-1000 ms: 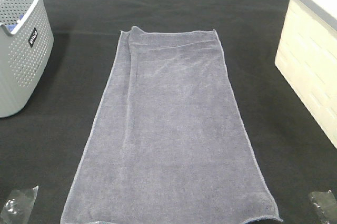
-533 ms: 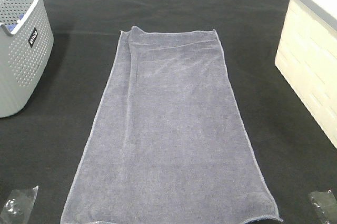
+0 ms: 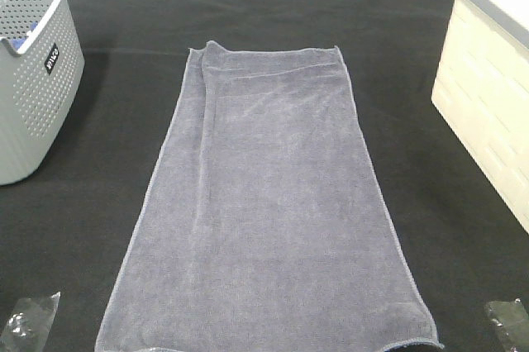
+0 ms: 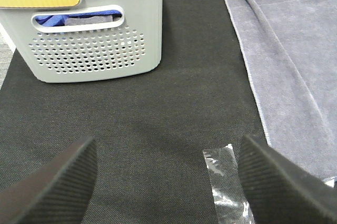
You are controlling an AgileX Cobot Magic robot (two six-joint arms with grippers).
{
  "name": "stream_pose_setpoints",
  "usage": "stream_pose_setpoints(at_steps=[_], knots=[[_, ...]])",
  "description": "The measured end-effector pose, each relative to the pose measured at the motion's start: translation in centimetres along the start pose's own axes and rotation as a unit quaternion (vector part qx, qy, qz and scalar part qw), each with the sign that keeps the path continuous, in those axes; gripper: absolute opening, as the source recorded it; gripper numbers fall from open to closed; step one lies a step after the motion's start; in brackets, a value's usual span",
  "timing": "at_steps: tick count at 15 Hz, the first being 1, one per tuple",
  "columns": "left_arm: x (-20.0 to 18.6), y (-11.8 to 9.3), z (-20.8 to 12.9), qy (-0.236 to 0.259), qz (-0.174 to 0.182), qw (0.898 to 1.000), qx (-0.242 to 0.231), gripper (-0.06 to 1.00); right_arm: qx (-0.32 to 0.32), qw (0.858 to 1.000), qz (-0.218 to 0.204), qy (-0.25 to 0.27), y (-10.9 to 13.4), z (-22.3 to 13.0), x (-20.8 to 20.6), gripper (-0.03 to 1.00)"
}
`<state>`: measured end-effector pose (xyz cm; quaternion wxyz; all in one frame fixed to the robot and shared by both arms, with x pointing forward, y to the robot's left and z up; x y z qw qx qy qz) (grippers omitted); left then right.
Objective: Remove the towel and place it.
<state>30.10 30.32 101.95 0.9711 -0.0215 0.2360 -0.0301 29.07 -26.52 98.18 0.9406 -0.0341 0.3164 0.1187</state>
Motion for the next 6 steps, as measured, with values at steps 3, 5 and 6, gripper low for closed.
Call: stream_pose_setpoints(at_steps=[3, 5, 6], knots=[[0.0, -0.18, -0.02, 0.001, -0.005, 1.0, -0.004, 0.71, 0.0, 1.0, 0.0, 0.0, 0.0, 0.0, 0.0, 0.69], [0.0, -0.44, -0.06, 0.002, -0.013, 1.0, -0.008, 0.71, 0.0, 1.0, 0.0, 0.0, 0.0, 0.0, 0.0, 0.69], [0.0, -0.48, -0.06, 0.002, -0.014, 1.0, -0.008, 0.71, 0.0, 1.0, 0.0, 0.0, 0.0, 0.0, 0.0, 0.69]])
Point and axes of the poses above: a point on each arm's last joint axis where the gripper is mounted, x pointing out along that axis toward the gripper, y along the wrist's bending axis when the last joint is at zero, z = x × y, the point moved 8 cm from there along x, pointing out along that axis toward the gripper, and after that the axes turned 2 degrees about -x, right-handed, at the moved point
